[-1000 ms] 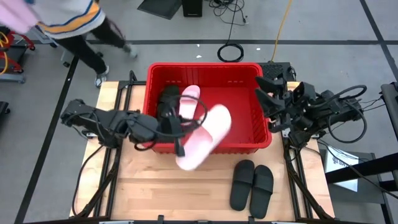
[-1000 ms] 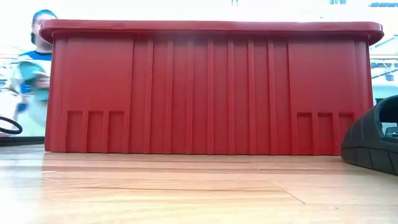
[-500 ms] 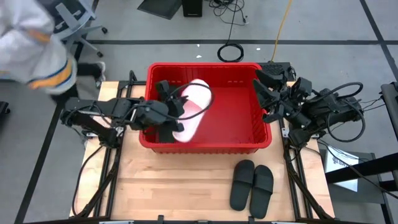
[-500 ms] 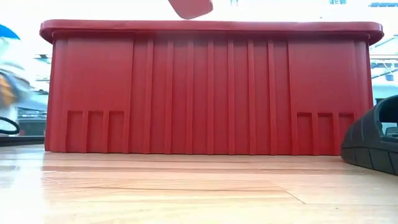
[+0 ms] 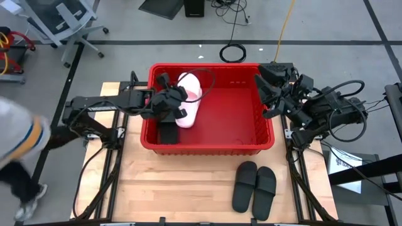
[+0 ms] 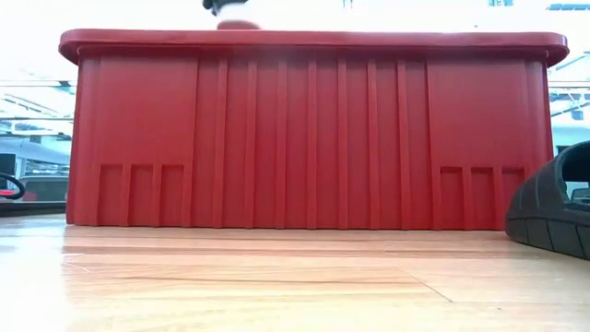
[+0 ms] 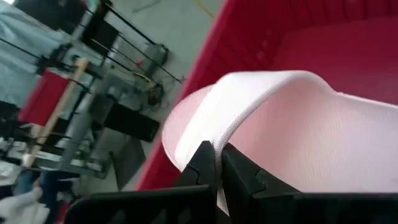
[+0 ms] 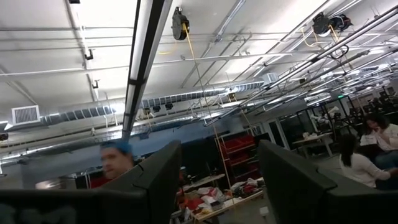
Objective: Pick and place slides into bin
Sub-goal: Put the pink slide into the red bin
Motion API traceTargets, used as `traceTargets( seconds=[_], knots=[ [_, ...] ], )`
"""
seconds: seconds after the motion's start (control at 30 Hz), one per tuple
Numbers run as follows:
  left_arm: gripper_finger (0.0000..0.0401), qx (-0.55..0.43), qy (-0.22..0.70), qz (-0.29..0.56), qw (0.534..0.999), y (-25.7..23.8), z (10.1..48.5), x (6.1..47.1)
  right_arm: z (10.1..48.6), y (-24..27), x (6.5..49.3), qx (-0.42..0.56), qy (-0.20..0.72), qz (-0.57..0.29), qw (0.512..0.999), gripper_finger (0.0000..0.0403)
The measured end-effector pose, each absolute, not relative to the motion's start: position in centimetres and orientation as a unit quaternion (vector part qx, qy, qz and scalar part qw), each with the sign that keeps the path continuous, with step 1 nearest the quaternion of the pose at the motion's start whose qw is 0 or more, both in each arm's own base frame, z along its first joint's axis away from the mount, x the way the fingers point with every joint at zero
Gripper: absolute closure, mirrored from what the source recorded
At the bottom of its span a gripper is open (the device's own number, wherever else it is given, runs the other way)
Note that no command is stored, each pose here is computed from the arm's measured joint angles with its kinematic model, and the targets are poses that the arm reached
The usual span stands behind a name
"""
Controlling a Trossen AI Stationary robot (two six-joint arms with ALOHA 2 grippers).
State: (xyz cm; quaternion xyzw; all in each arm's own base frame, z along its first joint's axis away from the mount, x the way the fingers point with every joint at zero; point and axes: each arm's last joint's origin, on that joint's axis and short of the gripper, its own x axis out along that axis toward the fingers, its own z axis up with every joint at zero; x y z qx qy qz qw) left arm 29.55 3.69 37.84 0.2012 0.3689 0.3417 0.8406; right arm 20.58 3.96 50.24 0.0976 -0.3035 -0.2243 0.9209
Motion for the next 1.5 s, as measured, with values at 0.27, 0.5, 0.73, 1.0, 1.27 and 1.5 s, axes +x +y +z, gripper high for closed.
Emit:
traceTargets(
  seconds=[0.27,0.5,0.73,1.0,1.27,1.5],
  knots=[
    [0.0401,0.167,0.37,0.317,0.857,4.1,32.3,30.5,50.2,4.0,20.6,0.096,-0.303,-0.225,0.921,0.0197],
    [0.0401,0.132,0.371,0.331,0.858,4.0,28.5,30.3,50.1,4.0,20.7,0.096,-0.296,-0.224,0.924,0.0197],
    [0.0401,0.112,0.366,0.334,0.861,4.0,25.5,29.9,50.0,3.9,20.9,0.103,-0.294,-0.223,0.924,0.0197],
    [0.0401,0.086,0.382,0.339,0.856,3.9,22.8,29.0,50.0,3.9,20.9,0.104,-0.293,-0.223,0.924,0.0197],
    [0.0401,0.073,0.385,0.321,0.862,3.7,20.7,28.4,49.8,3.5,21.1,0.104,-0.289,-0.231,0.923,0.0197],
    [0.0401,0.08,0.384,0.311,0.866,3.9,20.2,28.2,49.8,2.8,21.3,0.109,-0.29,-0.243,0.919,0.0197]
  ],
)
